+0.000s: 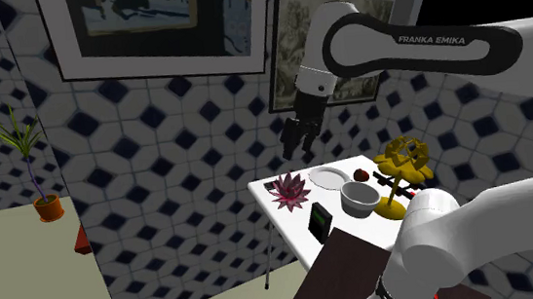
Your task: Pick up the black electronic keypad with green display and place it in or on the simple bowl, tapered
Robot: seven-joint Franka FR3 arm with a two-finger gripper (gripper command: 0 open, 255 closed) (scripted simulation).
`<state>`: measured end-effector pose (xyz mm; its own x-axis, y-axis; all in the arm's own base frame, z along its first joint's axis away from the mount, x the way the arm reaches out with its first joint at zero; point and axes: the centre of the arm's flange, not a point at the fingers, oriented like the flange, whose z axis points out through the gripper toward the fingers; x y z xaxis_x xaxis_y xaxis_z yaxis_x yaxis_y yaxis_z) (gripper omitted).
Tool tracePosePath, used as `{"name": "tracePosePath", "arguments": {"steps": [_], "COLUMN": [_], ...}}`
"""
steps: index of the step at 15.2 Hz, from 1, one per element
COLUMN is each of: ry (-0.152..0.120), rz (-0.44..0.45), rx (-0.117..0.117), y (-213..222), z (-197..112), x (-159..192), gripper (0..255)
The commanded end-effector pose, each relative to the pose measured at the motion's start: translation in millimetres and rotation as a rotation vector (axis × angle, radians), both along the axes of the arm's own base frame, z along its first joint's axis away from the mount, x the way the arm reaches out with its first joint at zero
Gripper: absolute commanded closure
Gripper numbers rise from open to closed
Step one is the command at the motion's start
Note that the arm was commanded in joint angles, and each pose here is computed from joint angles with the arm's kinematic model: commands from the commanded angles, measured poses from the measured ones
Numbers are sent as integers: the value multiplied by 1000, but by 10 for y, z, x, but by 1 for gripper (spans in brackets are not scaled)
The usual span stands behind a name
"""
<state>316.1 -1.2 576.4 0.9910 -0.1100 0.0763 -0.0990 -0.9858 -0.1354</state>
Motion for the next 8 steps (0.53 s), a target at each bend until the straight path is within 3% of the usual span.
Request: {"name": "tracePosePath", "arguments": {"steps": [1, 8], "ry": [0, 15], "rz": [0, -9], "rx": [0, -22], "y": [0, -522], "z": [0, -726], "x": [0, 104], "gripper": [0, 0]}}
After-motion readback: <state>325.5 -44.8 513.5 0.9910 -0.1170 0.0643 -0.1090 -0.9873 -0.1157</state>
